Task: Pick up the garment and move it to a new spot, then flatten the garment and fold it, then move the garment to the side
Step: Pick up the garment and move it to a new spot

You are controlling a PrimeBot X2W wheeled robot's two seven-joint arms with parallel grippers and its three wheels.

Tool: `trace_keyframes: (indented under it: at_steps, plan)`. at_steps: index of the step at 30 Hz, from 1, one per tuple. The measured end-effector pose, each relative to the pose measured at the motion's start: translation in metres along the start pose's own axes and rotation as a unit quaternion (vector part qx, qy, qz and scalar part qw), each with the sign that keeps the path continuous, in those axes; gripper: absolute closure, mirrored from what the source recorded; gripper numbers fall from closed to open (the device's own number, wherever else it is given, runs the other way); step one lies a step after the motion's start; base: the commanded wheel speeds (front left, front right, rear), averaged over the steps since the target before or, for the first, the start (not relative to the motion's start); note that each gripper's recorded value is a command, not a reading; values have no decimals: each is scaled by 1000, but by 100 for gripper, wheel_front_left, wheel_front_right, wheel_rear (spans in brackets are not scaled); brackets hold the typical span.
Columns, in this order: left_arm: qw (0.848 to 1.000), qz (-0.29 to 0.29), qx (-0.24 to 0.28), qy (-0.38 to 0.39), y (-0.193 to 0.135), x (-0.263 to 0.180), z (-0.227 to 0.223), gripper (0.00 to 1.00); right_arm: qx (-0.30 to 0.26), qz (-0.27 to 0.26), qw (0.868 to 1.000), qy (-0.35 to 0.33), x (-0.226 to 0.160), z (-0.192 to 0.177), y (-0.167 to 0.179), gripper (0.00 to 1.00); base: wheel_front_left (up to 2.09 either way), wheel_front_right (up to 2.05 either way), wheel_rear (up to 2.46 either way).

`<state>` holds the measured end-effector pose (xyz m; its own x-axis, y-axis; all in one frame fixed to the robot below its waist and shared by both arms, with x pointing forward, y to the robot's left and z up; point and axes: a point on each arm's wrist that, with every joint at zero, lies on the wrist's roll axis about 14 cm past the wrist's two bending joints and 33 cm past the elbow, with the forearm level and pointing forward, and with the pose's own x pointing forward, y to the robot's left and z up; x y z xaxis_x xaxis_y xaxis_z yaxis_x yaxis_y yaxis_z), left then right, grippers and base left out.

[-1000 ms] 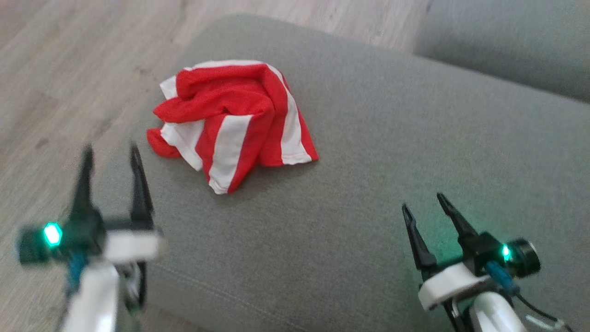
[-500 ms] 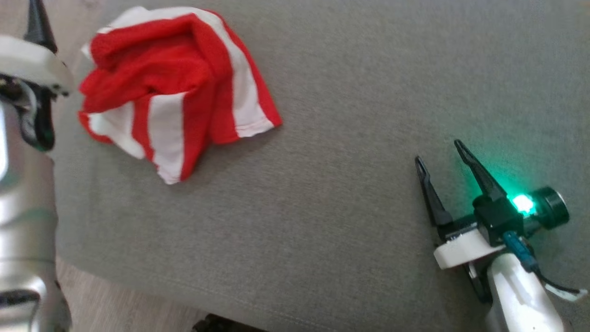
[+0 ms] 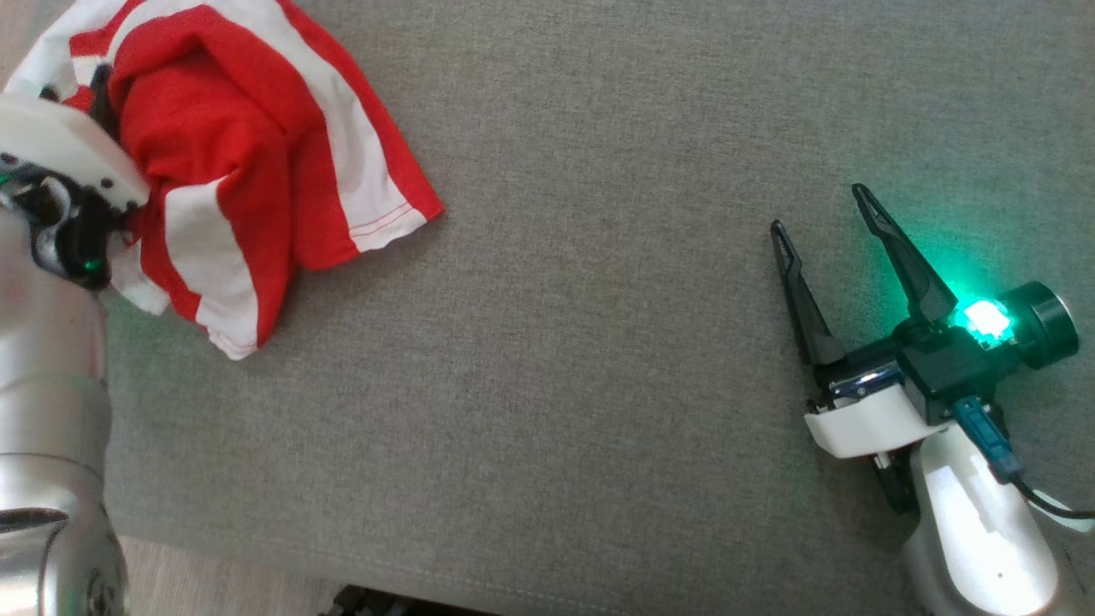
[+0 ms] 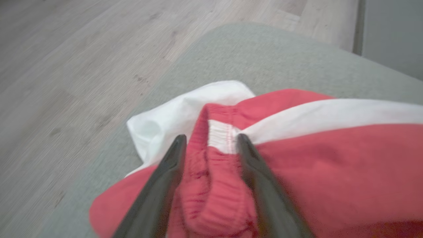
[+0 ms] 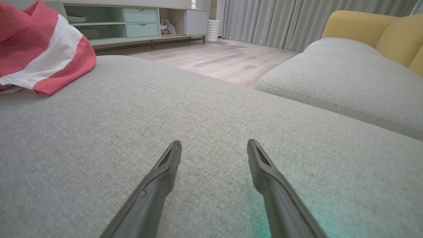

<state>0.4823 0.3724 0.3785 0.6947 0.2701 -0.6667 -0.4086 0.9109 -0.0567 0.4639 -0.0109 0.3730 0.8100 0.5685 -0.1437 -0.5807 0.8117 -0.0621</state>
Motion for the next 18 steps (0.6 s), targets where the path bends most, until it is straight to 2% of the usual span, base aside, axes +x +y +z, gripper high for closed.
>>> trace_keyframes:
  at_steps: [1, 9, 14, 18]
  plan:
    - [1000, 0, 0, 0, 0, 0, 0, 100, 0, 0, 1000, 0, 0, 0, 0, 0, 0, 0, 0]
    - [993, -63, -11, -97, -31, -17, 52, 100, -5, 5, 1000, 1, 1, 4, 3, 0, 0, 0, 0]
    - [979, -109, 1, -172, -48, -50, 103, 100, -9, 0, 1000, -3, -4, 17, 3, 0, 0, 0, 0]
    - [961, -156, 23, -229, -73, -86, 142, 100, -7, -8, 1000, -11, -12, 33, 5, 0, 0, 0, 0]
